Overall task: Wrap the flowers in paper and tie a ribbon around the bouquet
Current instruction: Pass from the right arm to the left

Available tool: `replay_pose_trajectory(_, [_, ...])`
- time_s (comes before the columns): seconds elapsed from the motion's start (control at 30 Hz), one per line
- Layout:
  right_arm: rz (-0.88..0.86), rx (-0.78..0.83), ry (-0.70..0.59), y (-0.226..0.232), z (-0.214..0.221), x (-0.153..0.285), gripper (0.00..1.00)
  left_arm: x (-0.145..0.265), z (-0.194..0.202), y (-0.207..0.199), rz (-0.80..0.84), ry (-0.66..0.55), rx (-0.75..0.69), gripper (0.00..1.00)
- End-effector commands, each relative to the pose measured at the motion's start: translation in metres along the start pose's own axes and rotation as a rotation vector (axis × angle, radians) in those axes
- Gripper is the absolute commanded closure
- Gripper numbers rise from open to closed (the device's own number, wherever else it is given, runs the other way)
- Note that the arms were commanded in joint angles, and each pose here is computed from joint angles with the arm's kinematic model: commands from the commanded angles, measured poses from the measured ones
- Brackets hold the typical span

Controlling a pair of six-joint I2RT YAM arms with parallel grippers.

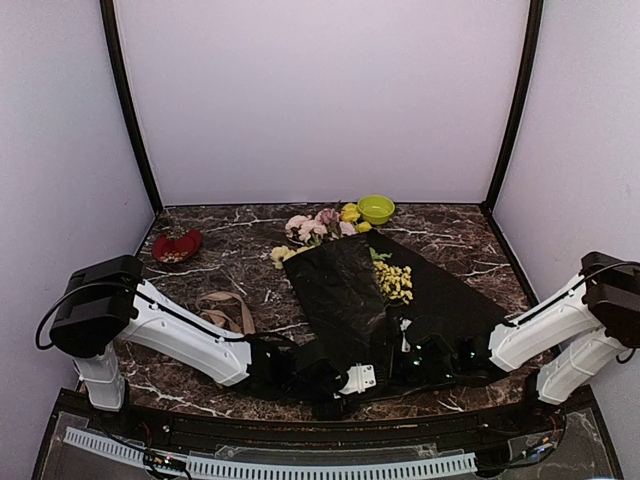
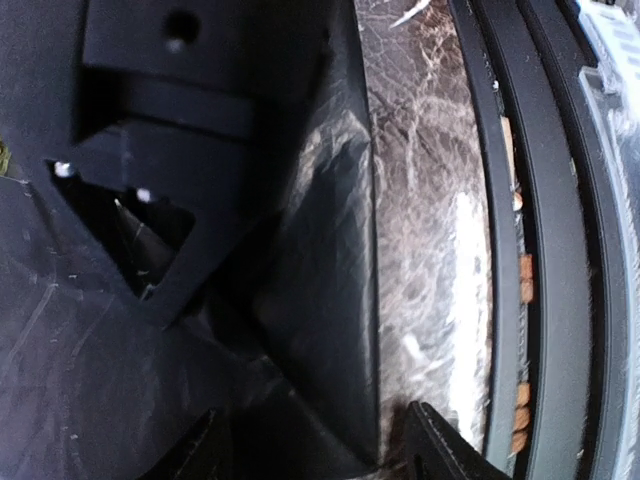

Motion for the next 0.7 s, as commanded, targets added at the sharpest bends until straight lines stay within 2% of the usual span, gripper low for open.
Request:
replay_pose_trajectory(0.0, [0.014, 0.014, -0.005, 0.003, -0.005, 0.002, 0.91, -0.006, 0.025, -0.012, 0.105, 0.118, 0.019, 0.41])
replay_pose_trajectory(0.23, [0.066, 0.052, -0.016, -0.001, -0.016, 0.013, 0.80, -0.002, 0.038, -0.017, 0.175, 0.147, 0.029, 0.44])
replay_pose_trajectory(0.67, [0.146, 0.056, -0.042, -0.031, -0.033, 0.051, 0.77, -0.006, 0.036, -0.014, 0.232, 0.149, 0.079, 0.47])
Point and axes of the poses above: each gripper's point midway between its finger pads, its own x axis back along the fingers, its own y axis along the line the jaws close on, z = x × y, the point moved 7 cm from there along x, back along the fingers, and after that the axes turned 8 degrees about x, right-handed, at the moved point
